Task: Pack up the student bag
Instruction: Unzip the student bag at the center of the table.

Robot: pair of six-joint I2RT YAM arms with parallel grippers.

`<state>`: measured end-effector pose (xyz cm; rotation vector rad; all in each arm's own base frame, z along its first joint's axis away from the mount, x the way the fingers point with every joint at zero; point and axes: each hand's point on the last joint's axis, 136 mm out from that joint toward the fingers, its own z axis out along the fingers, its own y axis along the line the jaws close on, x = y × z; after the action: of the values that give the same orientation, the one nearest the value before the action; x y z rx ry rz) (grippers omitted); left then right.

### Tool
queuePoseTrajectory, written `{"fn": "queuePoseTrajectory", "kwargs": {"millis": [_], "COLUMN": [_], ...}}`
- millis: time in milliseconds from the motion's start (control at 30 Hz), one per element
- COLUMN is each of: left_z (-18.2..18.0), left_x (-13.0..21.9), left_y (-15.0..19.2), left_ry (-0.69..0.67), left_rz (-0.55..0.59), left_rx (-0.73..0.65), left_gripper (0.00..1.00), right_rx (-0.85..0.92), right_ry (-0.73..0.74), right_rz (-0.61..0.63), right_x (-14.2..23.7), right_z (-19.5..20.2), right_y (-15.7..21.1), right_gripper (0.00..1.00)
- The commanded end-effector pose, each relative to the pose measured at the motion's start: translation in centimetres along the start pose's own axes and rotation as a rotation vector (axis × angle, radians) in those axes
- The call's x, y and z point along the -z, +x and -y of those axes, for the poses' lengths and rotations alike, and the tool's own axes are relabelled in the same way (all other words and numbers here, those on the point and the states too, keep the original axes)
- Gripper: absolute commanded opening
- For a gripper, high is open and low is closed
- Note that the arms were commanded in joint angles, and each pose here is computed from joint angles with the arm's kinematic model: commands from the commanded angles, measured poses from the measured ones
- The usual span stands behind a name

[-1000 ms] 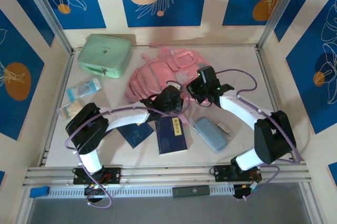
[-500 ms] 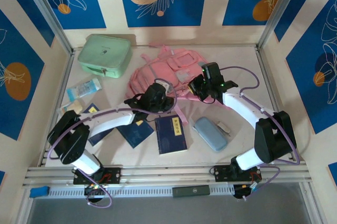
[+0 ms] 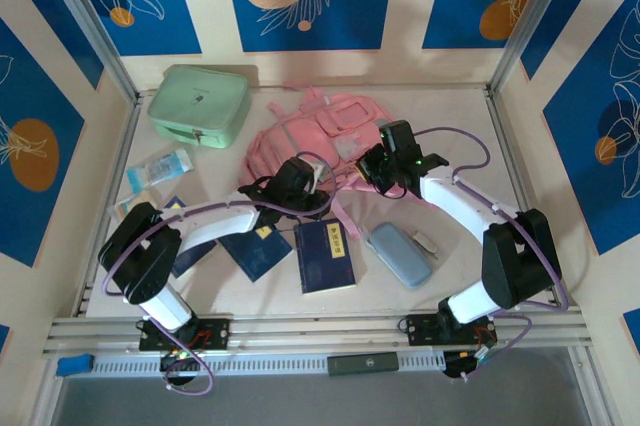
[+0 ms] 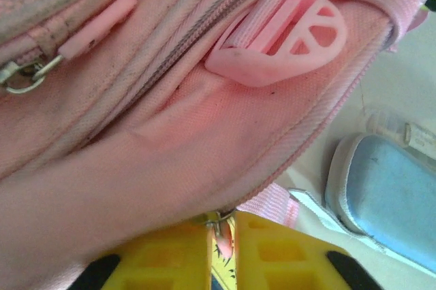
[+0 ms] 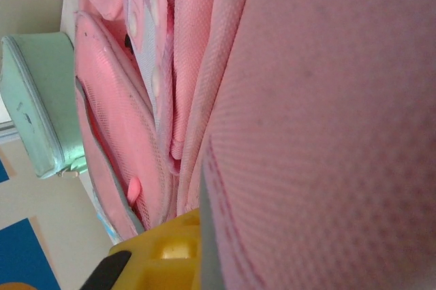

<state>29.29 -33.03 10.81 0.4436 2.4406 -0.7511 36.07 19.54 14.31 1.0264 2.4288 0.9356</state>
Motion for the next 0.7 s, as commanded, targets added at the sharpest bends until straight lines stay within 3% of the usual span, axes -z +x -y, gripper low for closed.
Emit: {"fn": "queuePoseTrajectory", "kwargs": {"millis": [0, 433, 667], "left_z": [0.6, -1.2, -1.4], "left_x": [-0.2, -0.7, 0.7], "left_y": [-1.4, -3.8, -5.0], "left_ry": [0.014, -0.089, -0.112], "left_rz": [0.035, 0.155, 0.216], "left_rx": [0.006, 0.048, 0.031], "left_gripper": [0.20, 0.24, 0.00], "right_rx": [0.022, 0.015, 0.024], "right_ry": [-0.096, -0.098, -0.090], "right_rz": [0.015, -0.003, -0.002], "right_x": [0.9, 0.4, 0.4], "right_z": [-3.4, -3.4, -3.0], "right_y": [0.1, 0.9, 0.6], "right_gripper": [0.00, 0.00, 0.00]}}
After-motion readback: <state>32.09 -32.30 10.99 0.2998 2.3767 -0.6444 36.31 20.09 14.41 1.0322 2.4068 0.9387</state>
